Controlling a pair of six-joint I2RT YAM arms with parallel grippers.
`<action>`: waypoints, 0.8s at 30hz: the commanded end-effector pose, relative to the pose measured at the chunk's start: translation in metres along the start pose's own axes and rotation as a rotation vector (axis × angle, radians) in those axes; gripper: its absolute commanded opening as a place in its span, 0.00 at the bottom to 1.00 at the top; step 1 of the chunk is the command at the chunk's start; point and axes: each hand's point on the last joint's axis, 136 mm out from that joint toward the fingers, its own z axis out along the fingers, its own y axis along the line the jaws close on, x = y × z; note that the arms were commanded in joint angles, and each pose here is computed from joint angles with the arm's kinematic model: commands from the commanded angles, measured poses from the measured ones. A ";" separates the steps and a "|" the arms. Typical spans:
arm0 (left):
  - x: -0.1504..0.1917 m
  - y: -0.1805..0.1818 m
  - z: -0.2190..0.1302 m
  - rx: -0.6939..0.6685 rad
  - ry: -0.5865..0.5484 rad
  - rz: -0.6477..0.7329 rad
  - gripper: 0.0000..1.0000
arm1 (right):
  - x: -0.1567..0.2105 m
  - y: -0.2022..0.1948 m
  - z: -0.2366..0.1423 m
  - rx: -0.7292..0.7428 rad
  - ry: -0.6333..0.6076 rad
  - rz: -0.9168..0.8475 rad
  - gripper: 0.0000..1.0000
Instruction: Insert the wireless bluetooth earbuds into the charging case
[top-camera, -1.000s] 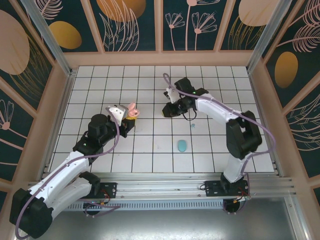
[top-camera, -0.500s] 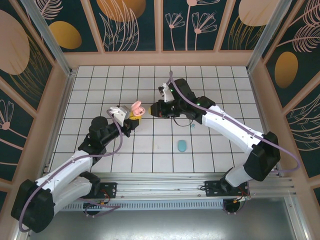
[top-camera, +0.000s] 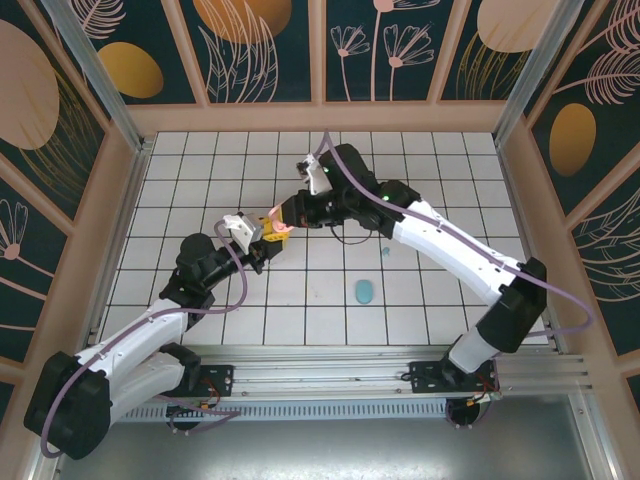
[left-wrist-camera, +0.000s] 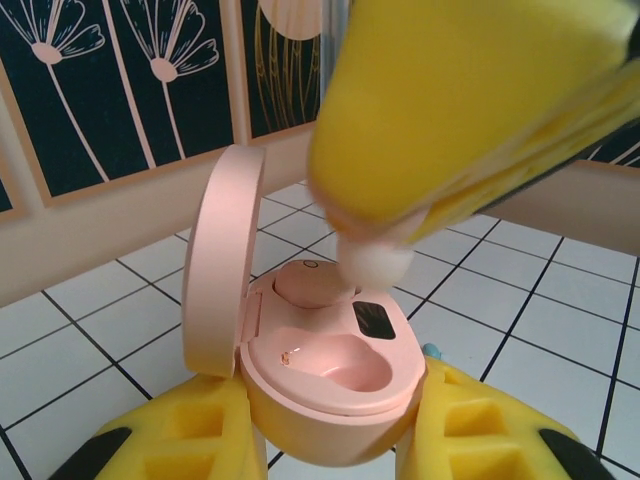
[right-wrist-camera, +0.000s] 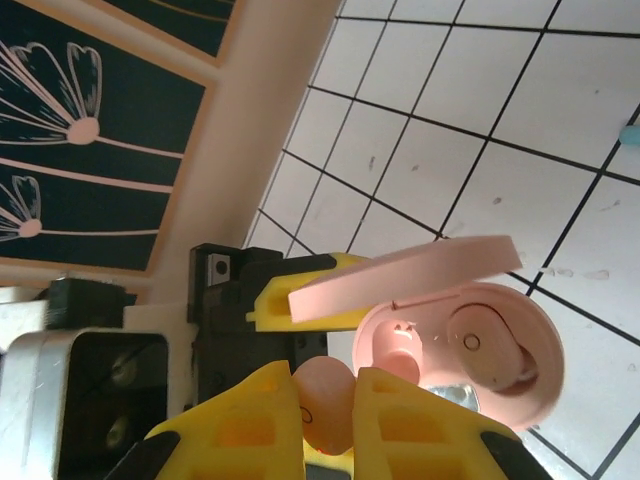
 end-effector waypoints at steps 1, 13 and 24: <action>-0.006 -0.005 -0.002 0.015 -0.029 0.038 0.00 | 0.008 0.003 0.007 0.025 0.045 -0.023 0.00; -0.010 -0.004 -0.003 0.009 -0.036 0.039 0.00 | 0.013 -0.016 0.014 0.178 0.063 -0.053 0.00; -0.013 -0.009 -0.005 0.033 -0.048 0.046 0.00 | 0.020 -0.018 0.026 0.201 0.136 -0.107 0.00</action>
